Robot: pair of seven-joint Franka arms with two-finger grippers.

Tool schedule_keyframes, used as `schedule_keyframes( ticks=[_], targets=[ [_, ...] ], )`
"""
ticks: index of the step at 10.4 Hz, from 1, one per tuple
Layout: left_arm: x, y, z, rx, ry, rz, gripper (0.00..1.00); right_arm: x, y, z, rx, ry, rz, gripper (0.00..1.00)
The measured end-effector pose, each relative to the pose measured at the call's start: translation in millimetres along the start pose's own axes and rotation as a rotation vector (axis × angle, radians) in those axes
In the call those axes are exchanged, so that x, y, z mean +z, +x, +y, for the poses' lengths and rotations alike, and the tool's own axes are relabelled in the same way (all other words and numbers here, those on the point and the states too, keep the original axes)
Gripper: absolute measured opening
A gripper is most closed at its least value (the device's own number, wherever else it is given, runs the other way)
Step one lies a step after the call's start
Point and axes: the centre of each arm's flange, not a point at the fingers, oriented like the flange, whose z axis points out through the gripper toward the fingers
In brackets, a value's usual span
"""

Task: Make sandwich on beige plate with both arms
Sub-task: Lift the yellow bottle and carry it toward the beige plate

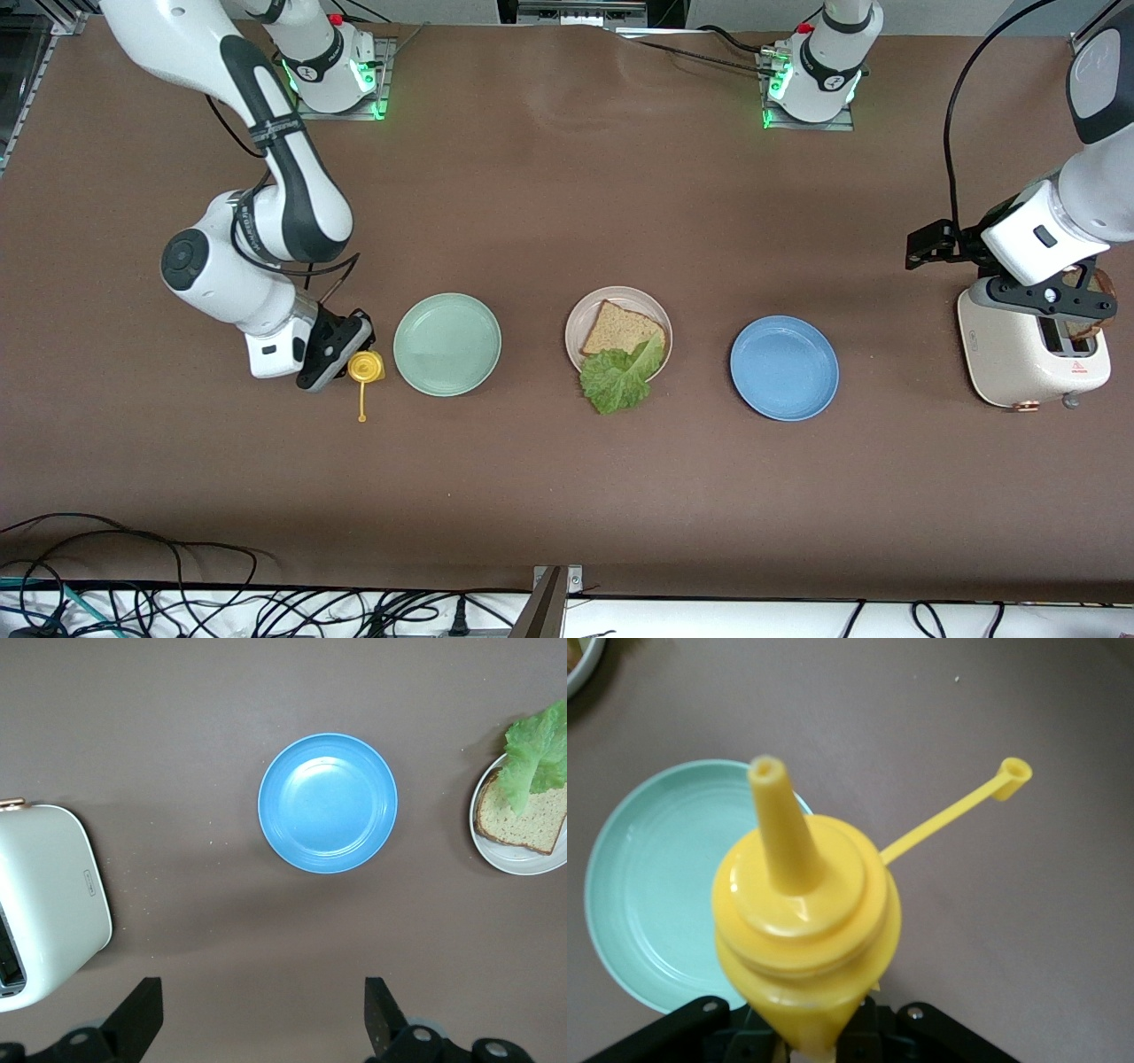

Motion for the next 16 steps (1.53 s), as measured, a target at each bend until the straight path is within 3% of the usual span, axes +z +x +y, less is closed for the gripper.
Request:
schedule_keyframes(
  ticks=[4, 11, 16],
  targets=[
    [0, 0, -1, -0.002, 0.0, 0.0, 1.0, -26, 70, -74, 0.073, -0.085, -0.141, 0.15],
    [0, 0, -3, -0.006, 0.0, -0.001, 1.0, 5, 152, -238, 0.164, -0.197, -0.256, 0.15],
    [0, -1, -5, -0.009, 0.0, 0.0, 1.0, 43, 169, -277, 0.134, -0.276, -0.403, 0.15]
  ],
)
